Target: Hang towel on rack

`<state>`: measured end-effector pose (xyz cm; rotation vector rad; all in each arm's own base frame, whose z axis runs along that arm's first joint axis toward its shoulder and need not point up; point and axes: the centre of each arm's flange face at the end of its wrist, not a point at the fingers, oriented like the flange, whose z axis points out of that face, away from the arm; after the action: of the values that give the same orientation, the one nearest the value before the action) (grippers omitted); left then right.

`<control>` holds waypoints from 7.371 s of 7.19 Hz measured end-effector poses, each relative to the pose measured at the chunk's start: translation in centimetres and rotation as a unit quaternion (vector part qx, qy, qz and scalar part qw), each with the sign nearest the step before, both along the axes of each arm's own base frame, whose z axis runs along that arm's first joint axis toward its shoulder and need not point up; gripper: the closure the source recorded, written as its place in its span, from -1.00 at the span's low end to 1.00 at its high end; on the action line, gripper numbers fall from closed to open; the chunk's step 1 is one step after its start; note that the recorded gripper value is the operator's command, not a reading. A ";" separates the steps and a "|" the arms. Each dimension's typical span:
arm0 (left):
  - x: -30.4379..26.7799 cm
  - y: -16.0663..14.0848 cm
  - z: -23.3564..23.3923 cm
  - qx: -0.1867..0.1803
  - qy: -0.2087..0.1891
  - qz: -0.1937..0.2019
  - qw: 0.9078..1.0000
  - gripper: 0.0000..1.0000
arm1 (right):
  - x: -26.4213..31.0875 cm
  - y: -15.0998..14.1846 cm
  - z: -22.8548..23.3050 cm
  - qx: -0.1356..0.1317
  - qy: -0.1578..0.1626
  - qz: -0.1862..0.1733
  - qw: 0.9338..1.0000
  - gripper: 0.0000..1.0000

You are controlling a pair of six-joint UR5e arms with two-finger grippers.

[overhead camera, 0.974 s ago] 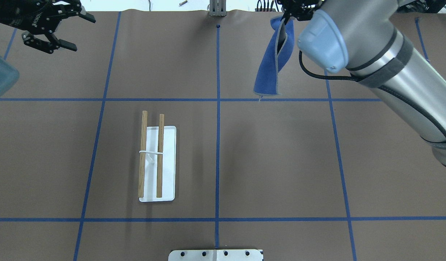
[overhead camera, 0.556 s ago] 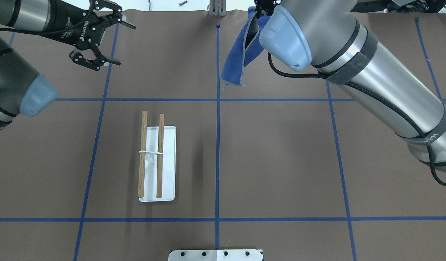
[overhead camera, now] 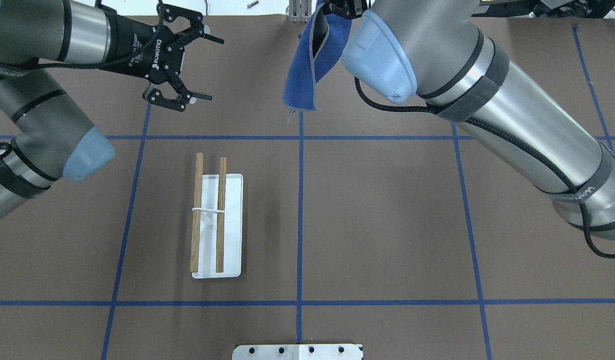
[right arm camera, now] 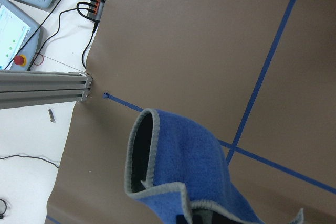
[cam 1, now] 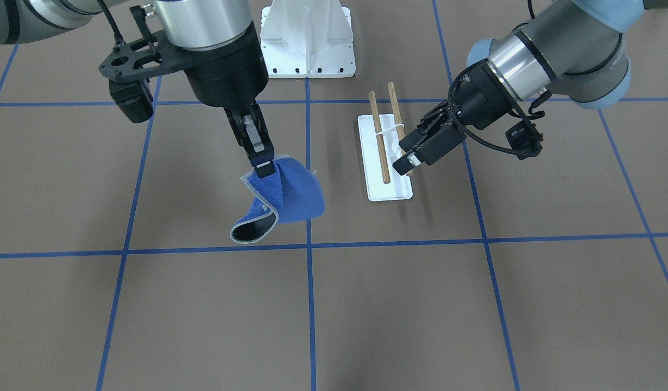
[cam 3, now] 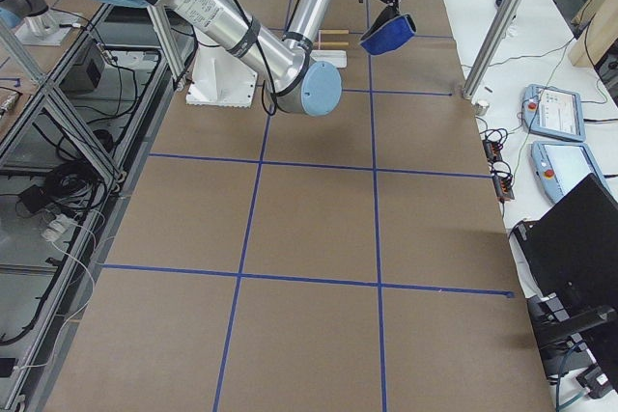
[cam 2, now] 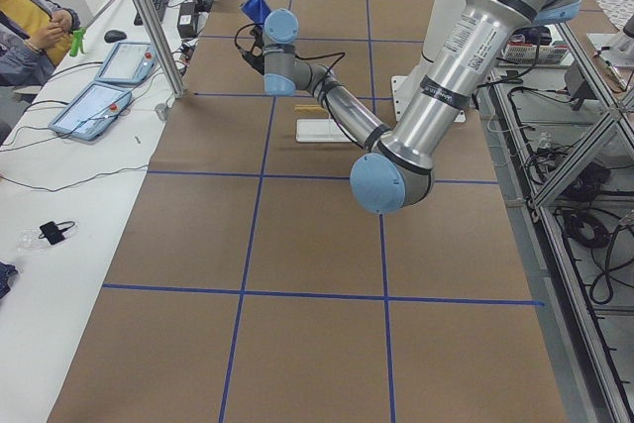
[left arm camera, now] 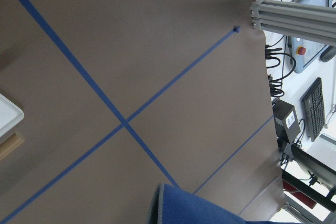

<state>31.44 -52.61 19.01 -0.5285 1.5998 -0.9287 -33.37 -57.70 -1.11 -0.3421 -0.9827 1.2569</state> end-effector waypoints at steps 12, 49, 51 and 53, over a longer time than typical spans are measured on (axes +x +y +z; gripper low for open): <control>8.3 3.9 -0.7 -0.175 0.124 -0.093 0.972 -0.95 | 0.8 0.4 -3.2 -0.085 -0.086 0.116 0.986 1.00; 14.2 6.2 -0.6 -0.240 0.286 -0.211 0.903 1.00 | 2.5 8.5 -2.9 -0.252 -0.219 0.343 0.878 -1.00; 14.1 6.2 -0.6 -0.197 0.263 -0.223 0.918 1.00 | 3.4 9.5 -0.4 -0.214 -0.212 0.322 0.897 -1.00; 14.0 6.2 -0.6 -0.107 0.212 -0.247 0.940 1.00 | 4.3 10.4 2.1 -0.168 -0.196 0.297 0.919 -1.00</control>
<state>45.49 -46.40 18.38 -0.5079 2.0884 -1.4495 -29.04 -47.29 1.01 -0.6088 -1.2644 1.9761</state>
